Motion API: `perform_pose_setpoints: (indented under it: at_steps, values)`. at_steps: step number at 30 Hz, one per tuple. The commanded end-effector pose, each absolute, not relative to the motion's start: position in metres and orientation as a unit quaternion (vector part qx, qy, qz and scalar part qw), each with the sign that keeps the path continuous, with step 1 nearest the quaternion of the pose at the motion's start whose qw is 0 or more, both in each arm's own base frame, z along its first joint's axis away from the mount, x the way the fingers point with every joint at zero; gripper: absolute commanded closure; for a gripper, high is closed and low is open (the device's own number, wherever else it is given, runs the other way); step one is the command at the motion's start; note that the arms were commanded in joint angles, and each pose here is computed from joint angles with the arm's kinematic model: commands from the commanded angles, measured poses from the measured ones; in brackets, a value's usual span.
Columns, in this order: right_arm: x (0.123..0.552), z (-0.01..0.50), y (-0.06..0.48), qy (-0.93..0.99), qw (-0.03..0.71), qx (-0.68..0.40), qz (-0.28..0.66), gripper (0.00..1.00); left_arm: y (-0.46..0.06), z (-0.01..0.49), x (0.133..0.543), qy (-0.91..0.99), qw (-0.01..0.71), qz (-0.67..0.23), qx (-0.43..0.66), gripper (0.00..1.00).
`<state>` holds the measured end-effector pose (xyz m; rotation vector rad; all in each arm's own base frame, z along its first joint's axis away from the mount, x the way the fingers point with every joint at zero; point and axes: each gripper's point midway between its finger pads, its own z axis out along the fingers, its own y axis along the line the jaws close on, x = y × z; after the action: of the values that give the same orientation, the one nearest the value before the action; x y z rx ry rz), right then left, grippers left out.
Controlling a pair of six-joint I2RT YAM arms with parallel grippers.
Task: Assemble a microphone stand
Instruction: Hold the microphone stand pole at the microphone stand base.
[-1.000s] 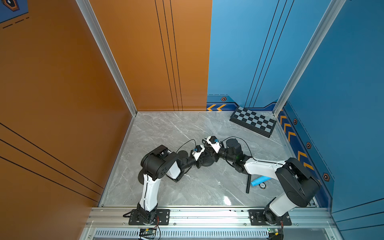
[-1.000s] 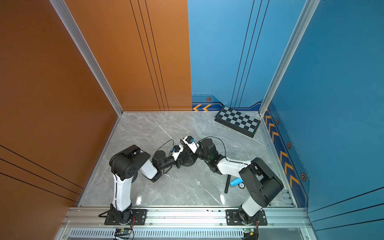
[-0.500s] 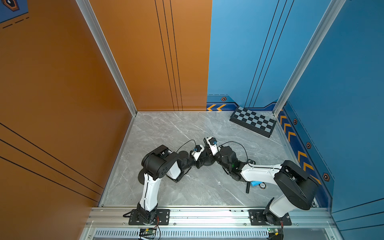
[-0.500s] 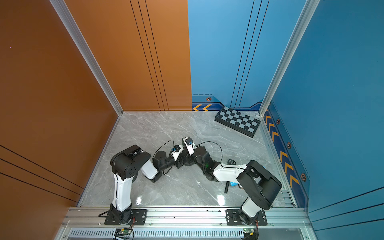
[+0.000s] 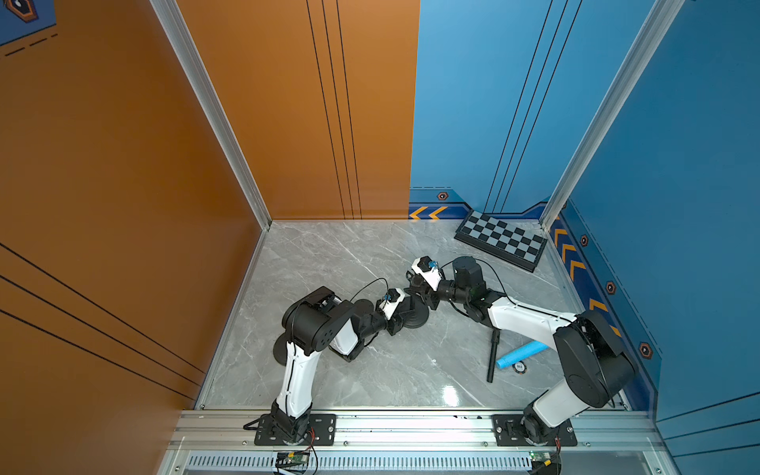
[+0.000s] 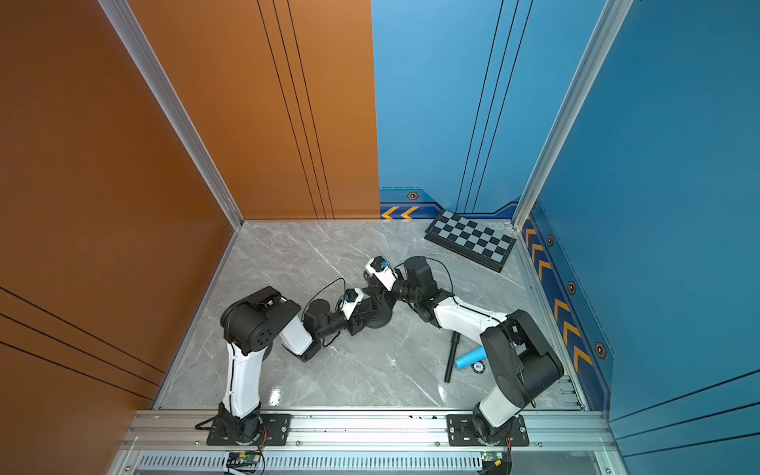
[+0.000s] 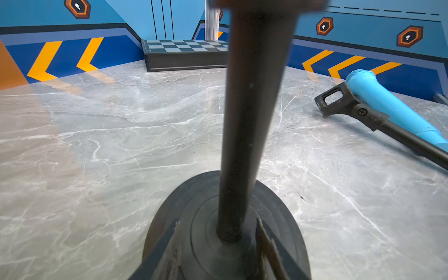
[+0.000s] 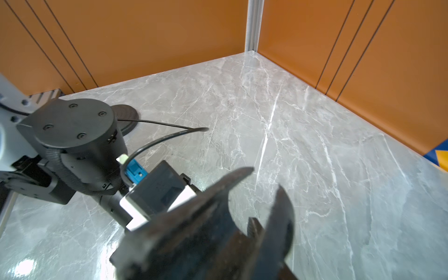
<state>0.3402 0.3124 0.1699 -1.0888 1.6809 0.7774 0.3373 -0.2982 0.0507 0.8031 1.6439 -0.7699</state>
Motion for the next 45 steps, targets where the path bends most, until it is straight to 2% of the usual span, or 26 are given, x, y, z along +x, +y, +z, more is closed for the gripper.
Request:
perform_pose_setpoints:
  at_steps: [1,3,6,9,11,18,22,28,36,45]
  values:
    - [0.336,0.16,0.313,0.682,0.45,-0.471,0.332,0.6,-0.302,0.043,0.331,0.694,0.534,-0.331,0.352,0.49]
    - [0.337,0.159,0.312,0.685,0.451,-0.47,0.325,0.67,-0.303,0.042,0.331,0.693,0.533,-0.331,0.355,0.51]
    - [0.343,0.152,0.308,0.702,0.459,-0.455,0.302,0.89,-0.303,0.042,0.33,0.692,0.533,-0.332,0.357,0.52]
    - [0.349,0.147,0.302,0.72,0.492,-0.411,0.264,0.98,-0.304,0.044,0.33,0.69,0.535,-0.332,0.356,0.52]
    - [0.351,0.143,0.298,0.731,0.514,-0.375,0.246,1.0,-0.303,0.05,0.33,0.688,0.539,-0.334,0.353,0.51]
    - [0.351,0.134,0.273,0.779,0.574,-0.224,0.114,1.0,-0.307,0.096,0.331,0.658,0.579,-0.336,0.344,0.4]
    - [0.348,0.125,0.27,0.792,0.568,-0.198,0.108,1.0,-0.316,0.101,0.335,0.657,0.579,-0.35,0.334,0.4]
    - [0.337,0.127,0.29,0.782,0.549,-0.246,0.161,0.97,-0.312,0.093,0.345,0.672,0.581,-0.336,0.313,0.51]
    - [0.333,0.133,0.313,0.743,0.491,-0.344,0.296,0.68,-0.309,0.076,0.34,0.677,0.569,-0.328,0.334,0.62]
    - [0.332,0.148,0.303,0.704,0.464,-0.426,0.327,0.61,-0.309,0.071,0.337,0.675,0.562,-0.332,0.344,0.68]
